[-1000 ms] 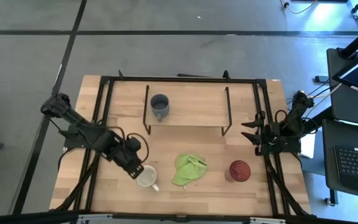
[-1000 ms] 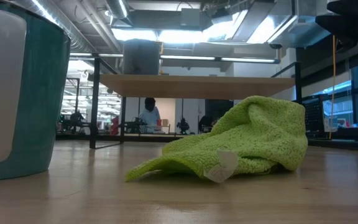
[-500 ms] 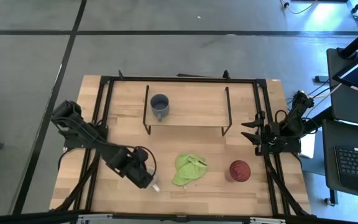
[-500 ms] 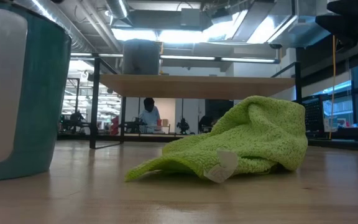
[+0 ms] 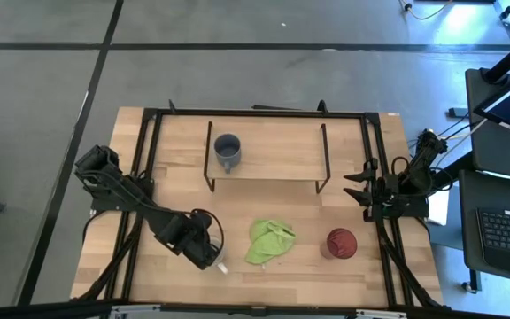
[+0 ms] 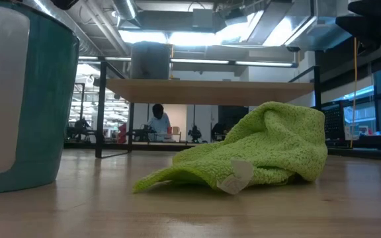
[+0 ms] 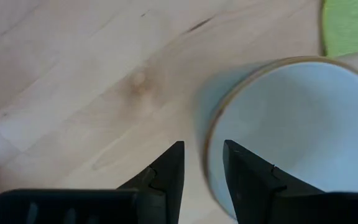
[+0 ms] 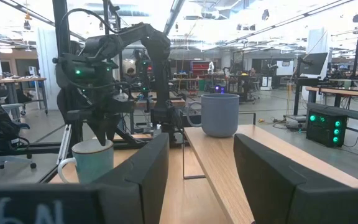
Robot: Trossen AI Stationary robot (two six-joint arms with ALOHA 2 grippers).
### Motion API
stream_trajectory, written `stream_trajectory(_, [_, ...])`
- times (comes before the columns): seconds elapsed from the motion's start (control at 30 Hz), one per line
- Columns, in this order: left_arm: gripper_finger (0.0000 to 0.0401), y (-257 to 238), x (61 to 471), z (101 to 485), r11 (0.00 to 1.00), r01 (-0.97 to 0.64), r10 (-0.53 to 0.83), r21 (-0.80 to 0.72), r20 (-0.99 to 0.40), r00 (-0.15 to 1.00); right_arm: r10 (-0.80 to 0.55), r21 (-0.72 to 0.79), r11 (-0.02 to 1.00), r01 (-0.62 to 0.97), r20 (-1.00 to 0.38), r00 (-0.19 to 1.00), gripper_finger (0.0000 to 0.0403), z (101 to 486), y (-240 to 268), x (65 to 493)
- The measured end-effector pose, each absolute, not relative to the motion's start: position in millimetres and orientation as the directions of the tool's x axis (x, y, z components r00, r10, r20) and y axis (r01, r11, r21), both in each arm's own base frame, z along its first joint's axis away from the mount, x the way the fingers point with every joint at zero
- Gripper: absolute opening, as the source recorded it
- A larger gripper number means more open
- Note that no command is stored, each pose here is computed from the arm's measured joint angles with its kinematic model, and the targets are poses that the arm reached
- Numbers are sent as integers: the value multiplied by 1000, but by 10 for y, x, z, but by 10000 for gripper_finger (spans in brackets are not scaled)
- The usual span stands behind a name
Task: Stack small to large cups/mugs on shelf
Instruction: Put the light blue mug on the shelf
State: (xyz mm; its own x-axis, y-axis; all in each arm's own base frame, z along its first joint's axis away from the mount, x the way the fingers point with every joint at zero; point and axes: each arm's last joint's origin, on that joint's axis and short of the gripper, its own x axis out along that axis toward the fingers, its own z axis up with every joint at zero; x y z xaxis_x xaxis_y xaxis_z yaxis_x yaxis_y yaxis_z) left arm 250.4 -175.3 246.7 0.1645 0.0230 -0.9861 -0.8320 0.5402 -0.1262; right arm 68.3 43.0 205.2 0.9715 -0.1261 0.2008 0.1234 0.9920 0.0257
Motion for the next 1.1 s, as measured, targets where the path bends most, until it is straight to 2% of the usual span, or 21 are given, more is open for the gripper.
stream_trajectory(0.17, [106,-1733,2472,2464,515,-852,35,-89,-992,124,-126,26,992,124,201,971,181,2052,430,683])
stream_trajectory(0.4, [106,-1730,2456,2462,421,-904,15,-77,-996,92,-126,26,992,124,201,971,181,2052,430,683])
stream_trajectory(1.1, [105,-1898,2382,2465,32,-994,-44,-106,-994,105,-126,26,992,124,201,971,181,2052,430,683])
